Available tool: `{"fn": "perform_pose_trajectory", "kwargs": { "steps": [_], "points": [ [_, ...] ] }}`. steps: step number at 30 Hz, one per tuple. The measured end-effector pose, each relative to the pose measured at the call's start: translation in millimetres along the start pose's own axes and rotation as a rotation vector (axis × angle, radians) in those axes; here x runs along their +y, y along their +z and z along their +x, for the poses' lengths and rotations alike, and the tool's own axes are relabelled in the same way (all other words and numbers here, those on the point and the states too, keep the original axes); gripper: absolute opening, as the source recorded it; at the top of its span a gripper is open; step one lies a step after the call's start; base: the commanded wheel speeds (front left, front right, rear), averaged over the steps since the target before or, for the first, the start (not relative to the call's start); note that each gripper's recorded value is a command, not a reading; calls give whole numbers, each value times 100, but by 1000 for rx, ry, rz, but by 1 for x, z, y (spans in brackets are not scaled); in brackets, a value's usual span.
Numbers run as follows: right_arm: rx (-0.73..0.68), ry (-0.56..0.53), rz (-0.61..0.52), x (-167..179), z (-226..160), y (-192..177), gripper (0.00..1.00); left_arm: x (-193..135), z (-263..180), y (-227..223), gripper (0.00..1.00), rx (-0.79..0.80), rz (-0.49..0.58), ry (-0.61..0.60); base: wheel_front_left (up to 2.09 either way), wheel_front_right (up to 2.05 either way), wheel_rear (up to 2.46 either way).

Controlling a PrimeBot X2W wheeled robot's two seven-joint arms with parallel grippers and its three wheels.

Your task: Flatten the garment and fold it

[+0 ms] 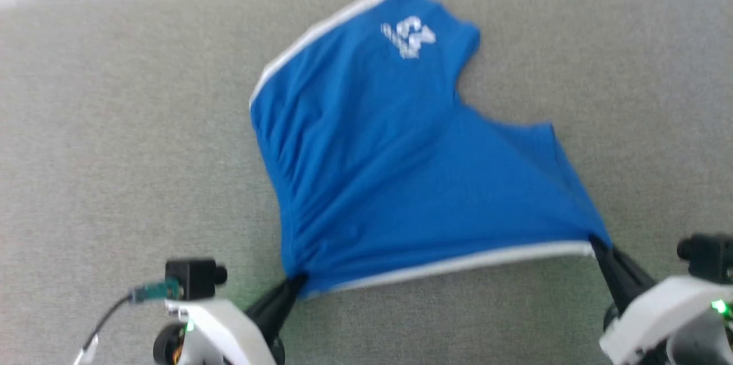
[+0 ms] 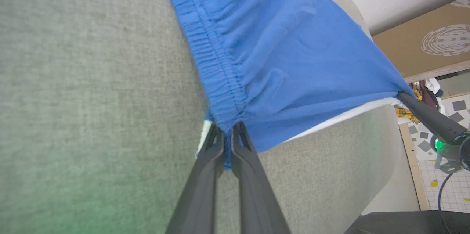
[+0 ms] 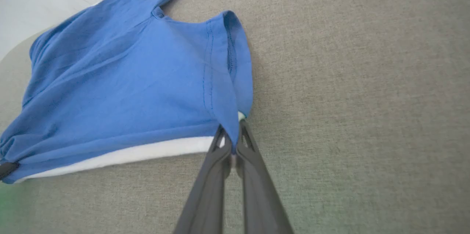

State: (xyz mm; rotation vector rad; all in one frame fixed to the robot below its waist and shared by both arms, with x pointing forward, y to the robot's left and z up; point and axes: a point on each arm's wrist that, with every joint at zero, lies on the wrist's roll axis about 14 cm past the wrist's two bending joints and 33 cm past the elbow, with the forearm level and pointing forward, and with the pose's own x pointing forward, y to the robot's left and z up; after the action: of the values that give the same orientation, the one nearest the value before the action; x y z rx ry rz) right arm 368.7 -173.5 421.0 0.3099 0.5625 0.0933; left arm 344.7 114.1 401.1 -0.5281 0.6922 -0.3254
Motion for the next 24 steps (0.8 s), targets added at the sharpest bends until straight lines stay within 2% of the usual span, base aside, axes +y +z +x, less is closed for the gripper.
{"fn": "perform_pose_trajectory", "kwargs": {
  "steps": [14,24],
  "points": [
    [90,54,-5,20,-57,-12,0,-22,-54,-23,0,23,-26,-32,0,0,0],
    [37,61,-14,22,-53,2,0,-32,-53,-6,0,-56,-36,-49,0,0,0]
  ]
}}
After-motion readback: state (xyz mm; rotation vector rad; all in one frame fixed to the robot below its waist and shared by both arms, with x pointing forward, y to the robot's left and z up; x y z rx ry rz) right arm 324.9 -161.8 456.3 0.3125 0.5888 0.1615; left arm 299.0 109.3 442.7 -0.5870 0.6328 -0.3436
